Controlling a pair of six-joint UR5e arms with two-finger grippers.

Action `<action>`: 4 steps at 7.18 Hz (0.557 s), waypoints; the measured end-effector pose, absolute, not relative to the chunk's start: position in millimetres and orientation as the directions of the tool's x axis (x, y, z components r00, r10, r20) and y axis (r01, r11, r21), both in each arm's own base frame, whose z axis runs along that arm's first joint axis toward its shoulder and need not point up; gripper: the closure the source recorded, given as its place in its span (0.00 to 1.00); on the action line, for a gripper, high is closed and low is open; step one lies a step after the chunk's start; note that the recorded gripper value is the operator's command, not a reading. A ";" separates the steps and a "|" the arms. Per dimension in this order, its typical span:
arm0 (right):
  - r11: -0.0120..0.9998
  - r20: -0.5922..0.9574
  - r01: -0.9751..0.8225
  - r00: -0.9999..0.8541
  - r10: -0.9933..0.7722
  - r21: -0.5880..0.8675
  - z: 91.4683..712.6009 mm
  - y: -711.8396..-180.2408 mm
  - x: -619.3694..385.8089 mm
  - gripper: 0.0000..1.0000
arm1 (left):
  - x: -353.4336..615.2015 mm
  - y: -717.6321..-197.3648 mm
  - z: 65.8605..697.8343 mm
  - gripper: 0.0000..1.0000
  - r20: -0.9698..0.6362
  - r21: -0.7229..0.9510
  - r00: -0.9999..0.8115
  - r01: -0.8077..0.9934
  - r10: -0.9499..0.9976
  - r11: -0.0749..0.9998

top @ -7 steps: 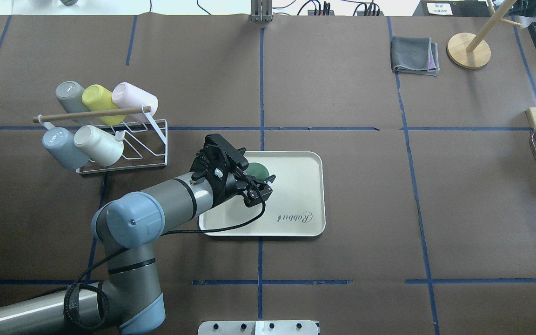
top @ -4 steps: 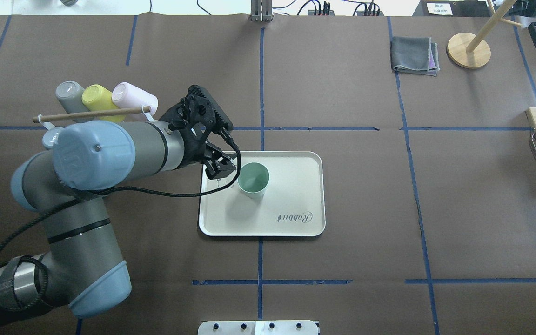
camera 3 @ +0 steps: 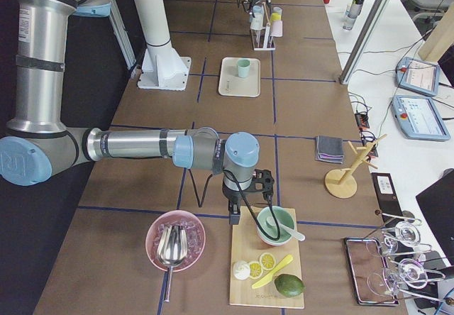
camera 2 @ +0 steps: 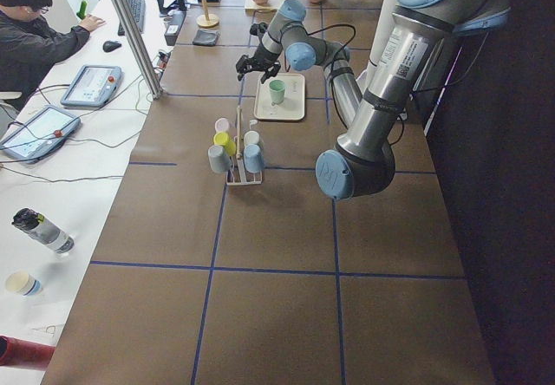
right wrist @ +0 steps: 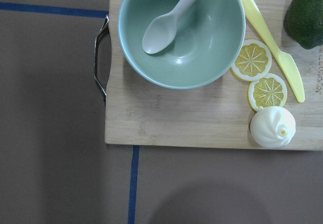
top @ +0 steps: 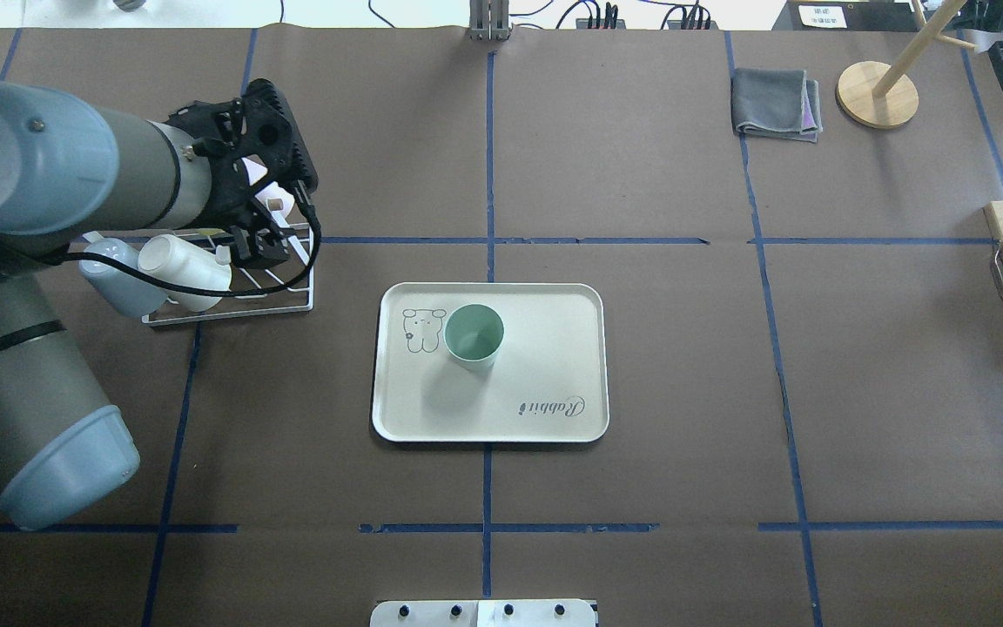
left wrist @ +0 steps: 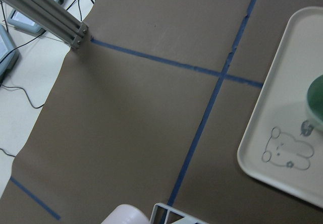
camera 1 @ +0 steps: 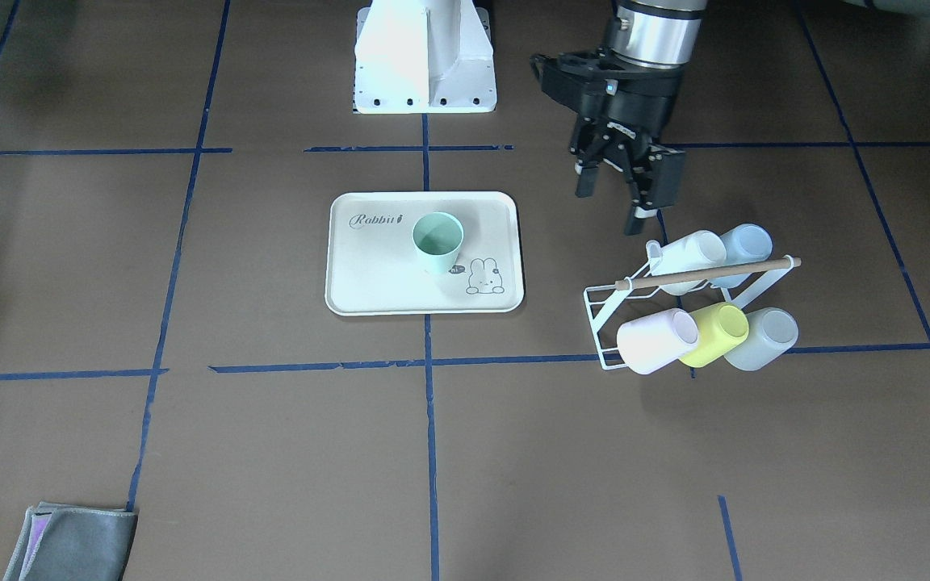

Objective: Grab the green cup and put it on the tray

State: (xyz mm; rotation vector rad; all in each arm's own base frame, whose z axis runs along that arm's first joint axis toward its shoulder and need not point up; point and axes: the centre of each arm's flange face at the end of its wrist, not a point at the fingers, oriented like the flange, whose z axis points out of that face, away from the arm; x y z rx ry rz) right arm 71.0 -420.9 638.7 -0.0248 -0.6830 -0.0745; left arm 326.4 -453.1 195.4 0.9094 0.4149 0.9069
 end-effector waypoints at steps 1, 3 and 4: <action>0.997 0.631 0.077 0.773 -0.062 0.003 639.3 -421.1 71.1 0.00 | 302.2 -467.4 215.3 0.01 0.065 0.793 0.582 -0.523 0.811 0.312; 0.997 0.630 0.078 0.774 -0.061 0.001 642.8 -421.3 70.8 0.00 | 233.2 -510.0 267.6 0.00 -0.058 0.738 0.604 -0.510 0.795 0.441; 0.997 0.630 0.078 0.774 -0.061 0.000 643.4 -421.3 70.7 0.00 | 192.1 -536.7 304.4 0.00 -0.168 0.693 0.617 -0.481 0.769 0.537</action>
